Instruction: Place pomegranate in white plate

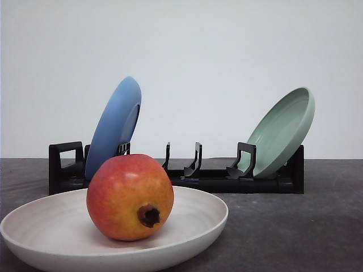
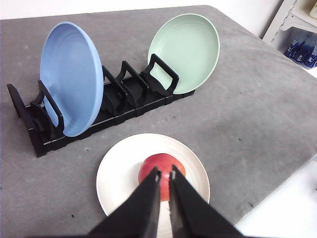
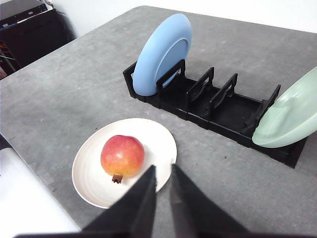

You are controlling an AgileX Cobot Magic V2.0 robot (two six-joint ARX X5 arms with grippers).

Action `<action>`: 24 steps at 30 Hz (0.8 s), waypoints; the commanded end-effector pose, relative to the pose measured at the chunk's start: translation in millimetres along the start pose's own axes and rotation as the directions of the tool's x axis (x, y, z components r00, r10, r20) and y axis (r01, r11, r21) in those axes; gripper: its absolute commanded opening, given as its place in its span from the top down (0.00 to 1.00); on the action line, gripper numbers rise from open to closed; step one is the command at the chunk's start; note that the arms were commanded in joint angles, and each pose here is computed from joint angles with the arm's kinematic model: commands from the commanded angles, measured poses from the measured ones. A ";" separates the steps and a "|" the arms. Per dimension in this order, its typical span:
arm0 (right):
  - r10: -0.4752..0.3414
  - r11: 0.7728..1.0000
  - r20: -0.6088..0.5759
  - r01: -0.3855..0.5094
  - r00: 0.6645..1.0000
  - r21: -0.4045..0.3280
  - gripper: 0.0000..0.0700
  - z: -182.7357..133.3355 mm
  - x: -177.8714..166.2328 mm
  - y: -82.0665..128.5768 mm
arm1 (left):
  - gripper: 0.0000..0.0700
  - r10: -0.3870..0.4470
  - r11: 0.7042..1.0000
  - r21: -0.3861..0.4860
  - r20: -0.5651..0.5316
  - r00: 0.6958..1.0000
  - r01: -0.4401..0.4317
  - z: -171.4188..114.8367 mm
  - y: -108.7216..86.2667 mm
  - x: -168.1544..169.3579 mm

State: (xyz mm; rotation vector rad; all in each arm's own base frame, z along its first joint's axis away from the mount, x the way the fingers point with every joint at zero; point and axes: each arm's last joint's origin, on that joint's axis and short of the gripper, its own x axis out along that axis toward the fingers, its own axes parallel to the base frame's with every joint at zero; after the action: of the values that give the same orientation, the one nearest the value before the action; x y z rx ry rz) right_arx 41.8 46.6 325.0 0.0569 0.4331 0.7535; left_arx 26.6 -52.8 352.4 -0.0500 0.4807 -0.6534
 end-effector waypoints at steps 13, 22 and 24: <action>0.013 1.000 0.013 -0.013 1.000 0.005 0.99 3.3 -1.2 1.4 | 1.00 -0.017 1.000 0.014 0.015 1.000 0.017 3.9 -1.3 -2.5; 0.013 1.000 0.013 -0.013 1.000 0.005 0.99 3.3 -1.2 1.4 | 1.00 0.087 0.993 -0.081 0.080 0.993 -0.081 -6.1 11.0 2.9; 0.013 1.000 0.013 -0.013 1.000 0.005 0.99 3.3 -1.2 1.4 | 1.00 0.194 0.976 -0.121 0.102 0.976 -0.182 -10.9 15.9 12.8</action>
State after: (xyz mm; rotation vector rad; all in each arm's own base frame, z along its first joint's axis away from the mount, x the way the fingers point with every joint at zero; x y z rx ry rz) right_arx 41.9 46.7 325.0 0.0567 0.4334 0.7534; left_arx 36.3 -44.2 337.3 -0.1618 0.4104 -0.4718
